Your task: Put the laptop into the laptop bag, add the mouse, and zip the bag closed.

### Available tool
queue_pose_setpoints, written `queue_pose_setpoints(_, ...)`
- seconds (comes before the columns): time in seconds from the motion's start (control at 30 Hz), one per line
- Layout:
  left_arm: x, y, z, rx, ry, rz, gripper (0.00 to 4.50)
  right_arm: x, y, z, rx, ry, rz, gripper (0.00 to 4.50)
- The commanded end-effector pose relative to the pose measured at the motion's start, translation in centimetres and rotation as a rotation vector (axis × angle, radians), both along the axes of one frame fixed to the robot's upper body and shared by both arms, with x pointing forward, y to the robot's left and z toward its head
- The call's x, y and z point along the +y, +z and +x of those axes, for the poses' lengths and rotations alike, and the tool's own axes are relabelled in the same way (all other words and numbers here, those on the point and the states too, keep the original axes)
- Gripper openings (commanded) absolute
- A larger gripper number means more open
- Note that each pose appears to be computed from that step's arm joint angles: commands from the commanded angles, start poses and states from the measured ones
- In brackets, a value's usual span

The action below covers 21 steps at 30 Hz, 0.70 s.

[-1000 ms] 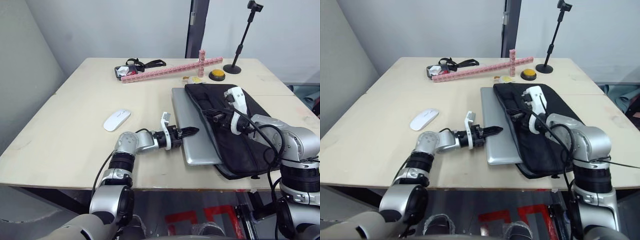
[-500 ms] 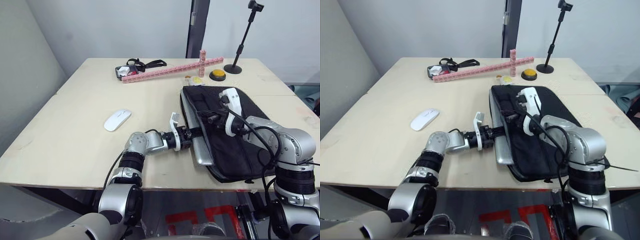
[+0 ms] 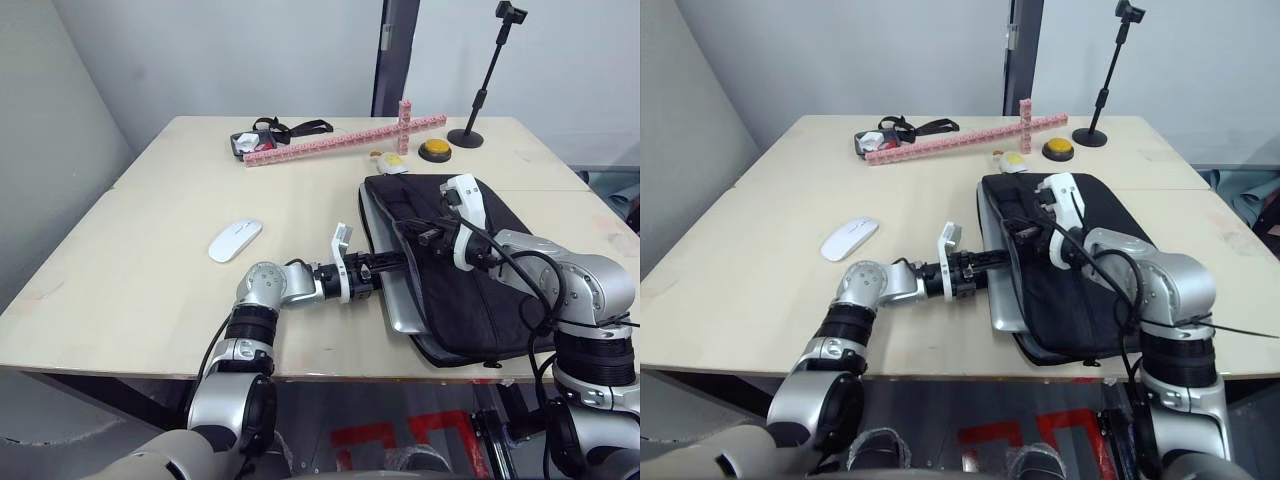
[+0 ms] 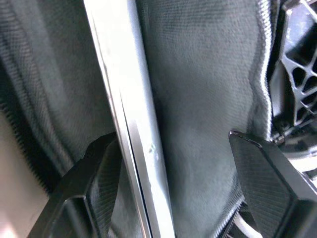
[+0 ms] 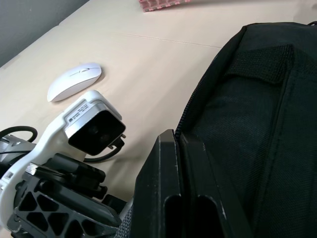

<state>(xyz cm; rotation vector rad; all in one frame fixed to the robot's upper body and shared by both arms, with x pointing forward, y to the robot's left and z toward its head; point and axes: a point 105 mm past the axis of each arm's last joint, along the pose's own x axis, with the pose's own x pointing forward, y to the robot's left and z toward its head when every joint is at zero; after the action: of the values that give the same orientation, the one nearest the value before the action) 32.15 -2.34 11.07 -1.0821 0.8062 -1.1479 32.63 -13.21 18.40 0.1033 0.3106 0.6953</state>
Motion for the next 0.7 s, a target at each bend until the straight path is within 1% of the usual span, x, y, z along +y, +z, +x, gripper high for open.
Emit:
queue_pose_setpoints(0.03,0.1,2.3,0.0,-0.075,0.004,-0.063,3.47,-0.3,1.5,0.2,-0.059,0.002,0.000,0.00)
queue_pose_setpoints(0.17,0.7,2.3,0.2,-0.064,0.035,-0.079,3.47,-0.3,1.5,0.4,-0.062,0.002,0.001,0.00)
queue_pose_setpoints(0.23,0.8,2.3,0.2,-0.065,0.041,-0.080,2.96,-0.2,1.5,0.4,-0.062,0.005,0.003,0.00)
queue_pose_setpoints(0.3,0.8,1.9,0.1,-0.059,0.042,-0.057,2.36,-0.2,1.5,0.4,-0.062,0.008,0.002,0.00)
queue_pose_setpoints(0.4,0.9,1.7,0.0,-0.048,0.042,-0.055,1.25,-0.3,1.4,0.4,-0.061,0.010,-0.003,0.00)
queue_pose_setpoints(0.43,0.9,1.7,-0.1,-0.048,0.040,-0.057,1.02,-0.3,1.5,0.4,-0.061,0.010,-0.003,0.00)
queue_pose_setpoints(0.47,0.9,1.7,-0.1,-0.044,0.040,-0.058,0.54,-0.3,1.5,0.4,-0.062,0.010,-0.004,0.00)
queue_pose_setpoints(0.5,0.9,1.7,-0.1,-0.038,0.042,-0.061,0.29,-0.2,1.5,0.3,-0.062,0.011,-0.003,0.00)
queue_pose_setpoints(0.53,0.9,1.7,-0.2,-0.032,0.041,-0.065,0.23,-0.2,1.5,0.3,-0.064,0.013,-0.001,0.00)
queue_pose_setpoints(0.7,-0.3,1.8,-0.6,-0.005,0.008,-0.074,0.23,1.0,1.8,0.0,-0.064,0.046,0.027,0.00)
